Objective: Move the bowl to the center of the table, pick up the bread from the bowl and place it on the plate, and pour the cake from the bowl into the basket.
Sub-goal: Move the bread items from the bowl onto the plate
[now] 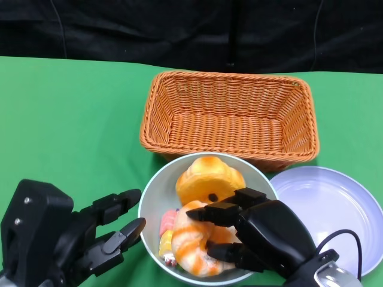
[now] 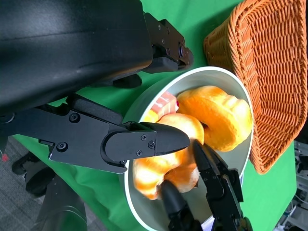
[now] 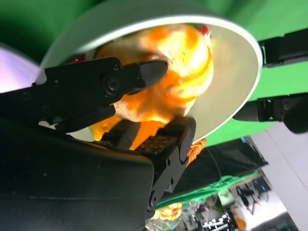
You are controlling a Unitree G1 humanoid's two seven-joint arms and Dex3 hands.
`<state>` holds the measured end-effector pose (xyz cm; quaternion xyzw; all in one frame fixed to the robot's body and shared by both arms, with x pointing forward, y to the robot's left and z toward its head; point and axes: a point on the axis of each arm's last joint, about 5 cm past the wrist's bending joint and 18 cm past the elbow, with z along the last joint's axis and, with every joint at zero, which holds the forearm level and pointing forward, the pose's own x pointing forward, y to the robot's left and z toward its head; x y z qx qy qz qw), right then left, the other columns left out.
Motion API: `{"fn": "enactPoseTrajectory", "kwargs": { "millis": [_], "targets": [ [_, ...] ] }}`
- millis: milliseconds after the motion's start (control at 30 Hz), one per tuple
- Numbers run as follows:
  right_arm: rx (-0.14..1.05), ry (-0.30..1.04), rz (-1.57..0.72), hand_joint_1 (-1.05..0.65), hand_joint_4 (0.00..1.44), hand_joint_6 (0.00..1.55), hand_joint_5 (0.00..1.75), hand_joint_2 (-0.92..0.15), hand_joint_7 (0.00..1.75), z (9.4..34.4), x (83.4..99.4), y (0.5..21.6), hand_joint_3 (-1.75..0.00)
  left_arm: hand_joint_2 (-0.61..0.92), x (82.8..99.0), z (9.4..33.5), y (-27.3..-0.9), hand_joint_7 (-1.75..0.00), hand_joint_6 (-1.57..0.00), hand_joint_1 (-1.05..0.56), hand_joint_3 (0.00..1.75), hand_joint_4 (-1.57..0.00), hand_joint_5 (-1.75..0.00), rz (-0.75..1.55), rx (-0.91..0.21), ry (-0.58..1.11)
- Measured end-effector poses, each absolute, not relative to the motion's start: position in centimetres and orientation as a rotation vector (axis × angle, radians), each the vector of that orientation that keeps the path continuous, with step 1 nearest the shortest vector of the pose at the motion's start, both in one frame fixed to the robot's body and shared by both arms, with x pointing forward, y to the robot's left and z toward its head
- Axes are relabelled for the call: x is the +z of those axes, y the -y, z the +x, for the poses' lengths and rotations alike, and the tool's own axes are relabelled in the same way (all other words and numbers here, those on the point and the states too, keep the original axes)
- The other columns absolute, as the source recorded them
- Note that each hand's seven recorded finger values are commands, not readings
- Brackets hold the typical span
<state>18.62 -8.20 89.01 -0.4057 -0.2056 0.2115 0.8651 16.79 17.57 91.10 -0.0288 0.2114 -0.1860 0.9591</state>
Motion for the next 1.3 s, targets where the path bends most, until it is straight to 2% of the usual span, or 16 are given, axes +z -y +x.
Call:
{"fn": "enactPoseTrajectory", "kwargs": {
  "millis": [133, 267, 300, 333, 367, 400, 433, 500, 567, 600, 667, 833, 1000, 1300],
  "targets": [
    [0.426, 0.455, -0.827, -0.12, 0.71, 0.98, 1.22, -0.92, 0.13, 18.8, 88.5, 7.9, -0.14, 0.92, 91.0, 16.6, -17.6, -0.09, -0.38, -0.51, 0.43, -0.51, -0.26, -0.048, -0.370, -0.424],
    [0.416, 0.468, -0.817, -0.09, 0.82, 1.09, 1.21, -0.90, 0.17, 18.8, 88.2, 7.7, -0.15, 0.92, 91.0, 16.5, -17.5, -0.08, -0.39, -0.51, 0.43, -0.51, -0.26, -0.047, -0.370, -0.424],
    [0.413, 0.472, -0.815, -0.08, 0.84, 1.12, 1.26, -0.90, 0.19, 18.8, 88.1, 7.7, -0.15, 0.92, 91.0, 16.5, -17.5, -0.08, -0.39, -0.51, 0.43, -0.51, -0.26, -0.048, -0.371, -0.423],
    [0.412, 0.478, -0.814, -0.08, 0.86, 1.17, 1.41, -0.88, 0.21, 18.8, 88.1, 7.7, -0.19, 0.92, 91.1, 16.5, -17.5, -0.08, -0.39, -0.51, 0.43, -0.51, -0.27, -0.048, -0.371, -0.420],
    [0.410, 0.487, -0.811, -0.07, 0.87, 1.20, 1.56, -0.81, 0.26, 18.9, 88.1, 7.7, -0.32, 0.92, 91.1, 16.5, -17.4, -0.08, -0.39, -0.51, 0.42, -0.51, -0.27, -0.049, -0.372, -0.418],
    [0.408, 0.498, -0.807, -0.07, 0.92, 1.14, 1.67, -0.61, 0.60, 18.9, 88.1, 7.7, -0.73, 0.92, 91.1, 16.5, -17.4, -0.08, -0.39, -0.51, 0.42, -0.51, -0.27, -0.052, -0.372, -0.417],
    [0.404, 0.512, -0.801, -0.07, 0.94, 1.03, 1.71, -0.50, 0.94, 19.0, 88.1, 7.7, -0.94, 0.92, 91.1, 16.5, -17.4, -0.07, -0.39, -0.51, 0.42, -0.51, -0.27, -0.055, -0.372, -0.416],
    [0.393, 0.537, -0.786, -0.08, 0.96, 0.87, 1.74, -0.41, 1.39, 19.0, 88.0, 7.6, -1.15, 0.92, 91.1, 16.4, -17.3, -0.07, -0.40, -0.51, 0.42, -0.50, -0.27, -0.058, -0.373, -0.415],
    [0.387, 0.550, -0.771, -0.09, 0.97, 0.82, 1.74, -0.39, 1.53, 19.0, 87.7, 7.6, -1.20, 0.92, 91.1, 16.4, -17.3, -0.07, -0.40, -0.51, 0.42, -0.50, -0.27, -0.059, -0.373, -0.413],
    [0.383, 0.555, -0.765, -0.09, 0.96, 0.83, 1.75, -0.34, 1.45, 19.0, 87.6, 7.6, -1.30, 0.92, 91.1, 16.4, -17.3, -0.07, -0.40, -0.51, 0.42, -0.50, -0.27, -0.059, -0.373, -0.412],
    [0.379, 0.570, -0.755, -0.08, 0.95, 0.84, 1.75, -0.31, 1.40, 19.0, 87.6, 7.6, -1.36, 0.92, 91.1, 16.5, -17.3, -0.06, -0.40, -0.51, 0.42, -0.50, -0.27, -0.058, -0.373, -0.411],
    [0.338, 0.622, -0.713, -0.09, 0.98, 0.86, 1.75, -0.22, 1.51, 18.9, 87.6, 7.6, -1.47, 0.92, 91.1, 16.5, -17.3, -0.06, -0.41, -0.51, 0.41, -0.50, -0.29, -0.061, -0.374, -0.410],
    [0.281, 0.672, -0.665, -0.11, 1.01, 0.80, 1.75, -0.20, 1.68, 18.9, 87.7, 7.7, -1.55, 0.92, 91.1, 16.4, -17.2, -0.05, -0.41, -0.51, 0.41, -0.50, -0.29, -0.062, -0.374, -0.409],
    [0.226, 0.742, -0.599, -0.14, 1.00, 0.81, 1.75, -0.20, 1.60, 18.9, 88.5, 7.7, -1.60, 0.92, 91.1, 16.4, -17.2, -0.04, -0.42, -0.52, 0.39, -0.49, -0.31, -0.062, -0.375, -0.409]
  ]
}}
